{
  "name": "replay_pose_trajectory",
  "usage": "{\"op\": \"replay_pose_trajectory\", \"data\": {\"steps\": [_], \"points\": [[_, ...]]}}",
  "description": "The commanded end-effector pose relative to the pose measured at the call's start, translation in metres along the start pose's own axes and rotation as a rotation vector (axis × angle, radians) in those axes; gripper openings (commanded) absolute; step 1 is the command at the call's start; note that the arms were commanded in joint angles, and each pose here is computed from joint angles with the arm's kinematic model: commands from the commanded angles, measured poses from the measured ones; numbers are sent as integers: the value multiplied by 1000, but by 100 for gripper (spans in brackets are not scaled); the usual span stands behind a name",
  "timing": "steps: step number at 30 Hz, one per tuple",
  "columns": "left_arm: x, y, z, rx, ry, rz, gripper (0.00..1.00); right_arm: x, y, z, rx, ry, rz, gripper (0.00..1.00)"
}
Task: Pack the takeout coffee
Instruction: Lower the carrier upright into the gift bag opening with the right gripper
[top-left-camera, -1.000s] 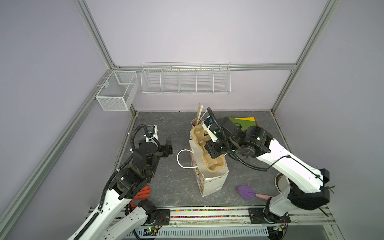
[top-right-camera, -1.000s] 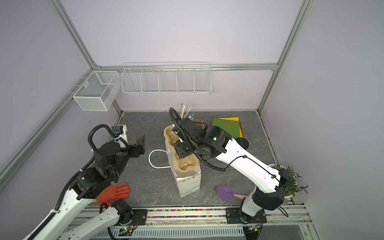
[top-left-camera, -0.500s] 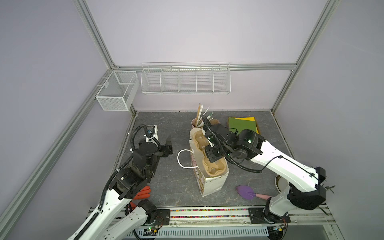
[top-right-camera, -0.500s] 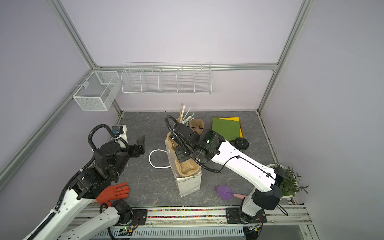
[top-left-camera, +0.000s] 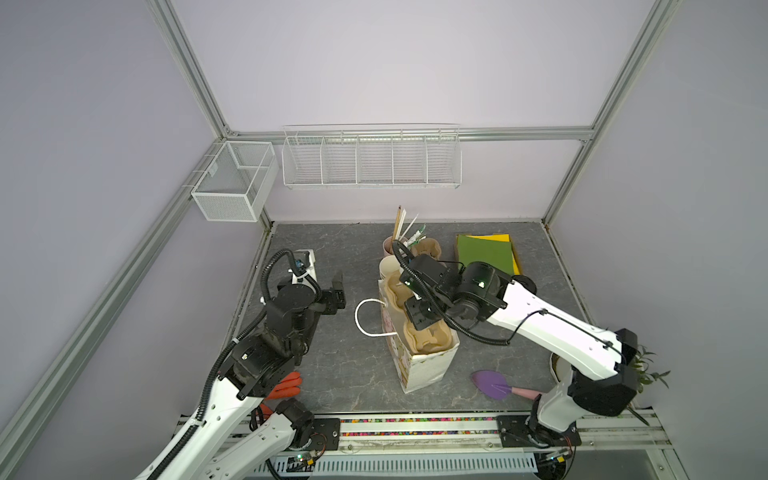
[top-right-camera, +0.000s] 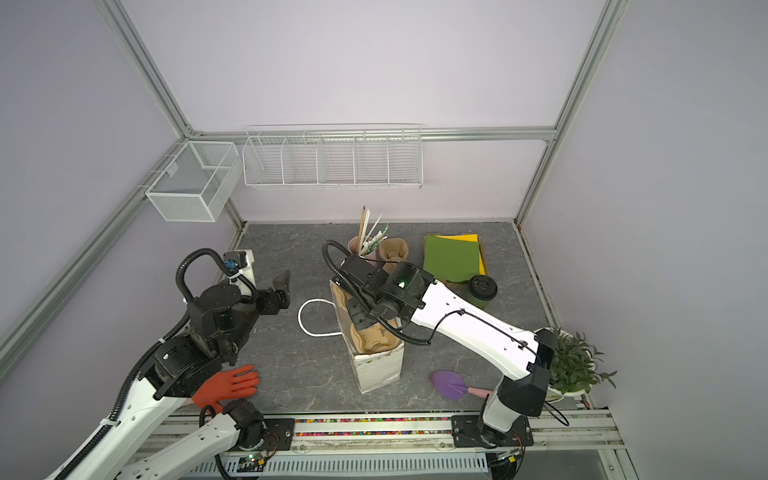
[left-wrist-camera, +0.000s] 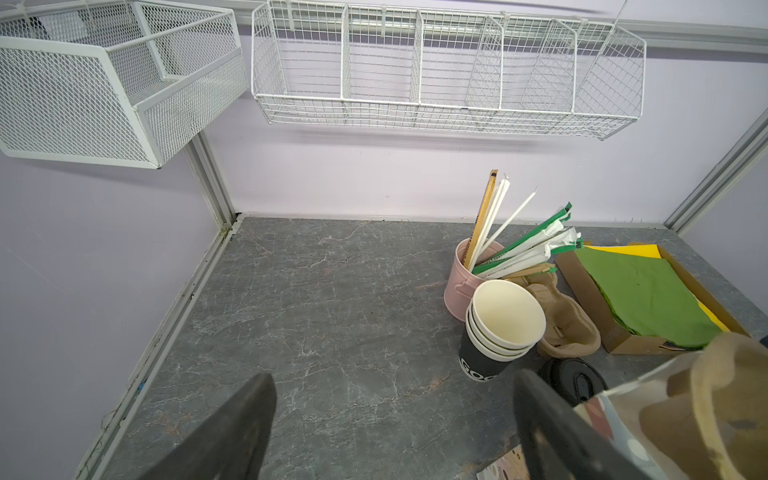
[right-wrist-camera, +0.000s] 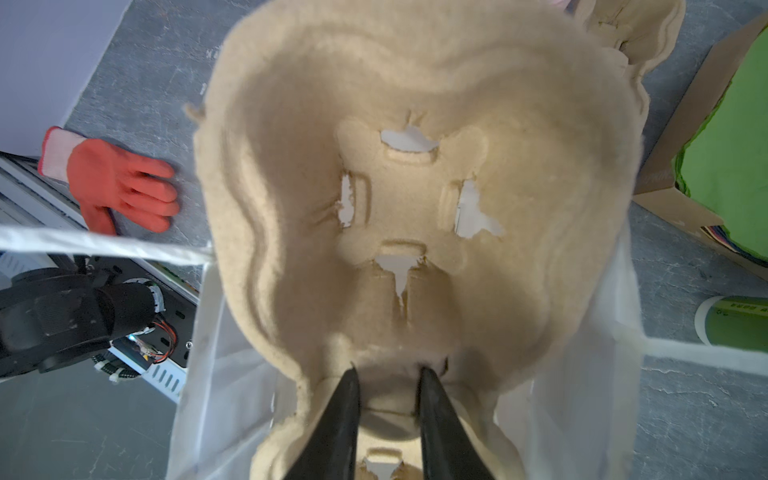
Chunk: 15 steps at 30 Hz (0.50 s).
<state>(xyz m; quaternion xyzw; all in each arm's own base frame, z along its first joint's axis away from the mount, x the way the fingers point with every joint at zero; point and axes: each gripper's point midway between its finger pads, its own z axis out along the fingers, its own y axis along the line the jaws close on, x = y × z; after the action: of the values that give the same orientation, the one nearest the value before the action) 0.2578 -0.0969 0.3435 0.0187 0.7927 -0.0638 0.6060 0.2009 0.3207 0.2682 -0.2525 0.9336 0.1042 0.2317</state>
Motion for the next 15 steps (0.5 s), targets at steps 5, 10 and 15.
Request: {"op": "replay_pose_trajectory", "data": {"steps": [5,10,15], "points": [[1,-1,1,8,-1,4,89,22,-3,19,40,106,-17,27],[2,-2,1,8,0,5,89,29,-5,30,57,152,-27,28],[2,-2,1,8,0,7,89,33,-5,38,64,177,-32,28]]}}
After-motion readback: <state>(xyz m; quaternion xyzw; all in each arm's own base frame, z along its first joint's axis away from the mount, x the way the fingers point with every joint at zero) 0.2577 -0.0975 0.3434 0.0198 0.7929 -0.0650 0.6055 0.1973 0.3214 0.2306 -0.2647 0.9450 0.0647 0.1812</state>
